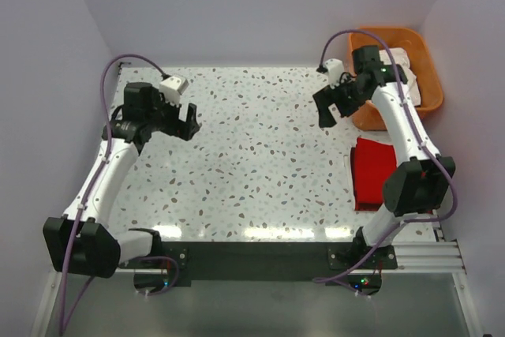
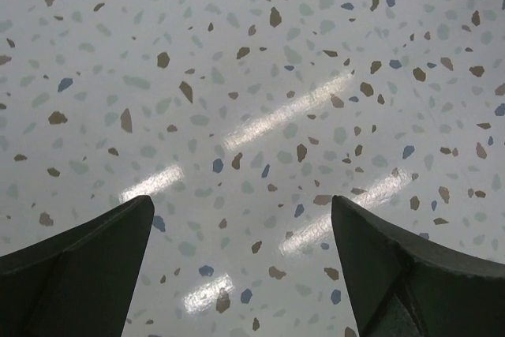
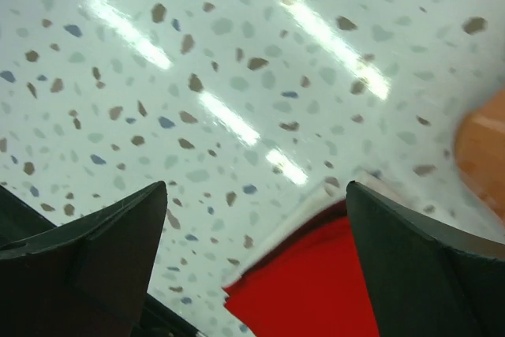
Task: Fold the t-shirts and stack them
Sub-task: Reset both grippers
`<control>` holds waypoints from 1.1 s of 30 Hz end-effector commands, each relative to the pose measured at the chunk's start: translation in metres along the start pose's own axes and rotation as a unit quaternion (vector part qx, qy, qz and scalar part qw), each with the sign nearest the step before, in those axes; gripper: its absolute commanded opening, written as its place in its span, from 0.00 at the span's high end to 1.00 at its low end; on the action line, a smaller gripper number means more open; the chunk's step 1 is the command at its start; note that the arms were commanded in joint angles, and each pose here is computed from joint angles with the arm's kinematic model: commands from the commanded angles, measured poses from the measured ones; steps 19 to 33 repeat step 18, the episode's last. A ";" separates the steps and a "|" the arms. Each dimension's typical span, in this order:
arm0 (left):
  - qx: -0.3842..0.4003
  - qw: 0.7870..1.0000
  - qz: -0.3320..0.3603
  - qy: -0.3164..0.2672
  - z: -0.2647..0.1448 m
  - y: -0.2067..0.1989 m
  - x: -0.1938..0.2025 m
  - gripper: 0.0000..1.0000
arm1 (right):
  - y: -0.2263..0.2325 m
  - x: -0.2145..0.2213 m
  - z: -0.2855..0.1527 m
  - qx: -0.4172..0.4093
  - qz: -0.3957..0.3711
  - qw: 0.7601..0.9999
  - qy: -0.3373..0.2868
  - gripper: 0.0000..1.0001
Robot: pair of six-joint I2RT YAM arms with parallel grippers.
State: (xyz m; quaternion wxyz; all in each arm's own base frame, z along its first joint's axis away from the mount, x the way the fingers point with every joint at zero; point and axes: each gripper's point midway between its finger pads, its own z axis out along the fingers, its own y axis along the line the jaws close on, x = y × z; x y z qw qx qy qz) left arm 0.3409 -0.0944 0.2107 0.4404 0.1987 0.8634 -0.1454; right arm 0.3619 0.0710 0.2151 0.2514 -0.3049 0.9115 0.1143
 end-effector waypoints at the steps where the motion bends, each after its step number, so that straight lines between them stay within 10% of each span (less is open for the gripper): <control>1: -0.026 0.999 -0.010 0.031 -0.016 0.014 0.019 0.00 | 0.036 -0.027 0.025 -0.038 0.025 0.997 -0.061 0.01; 11: -0.065 0.990 0.004 0.122 -0.002 0.034 0.097 0.00 | 0.099 0.032 0.104 -0.072 0.005 0.997 -0.038 0.01; 33: -0.120 0.990 -0.006 0.071 -0.001 0.054 0.063 0.00 | 0.094 0.031 0.082 -0.033 -0.011 0.998 -0.055 0.01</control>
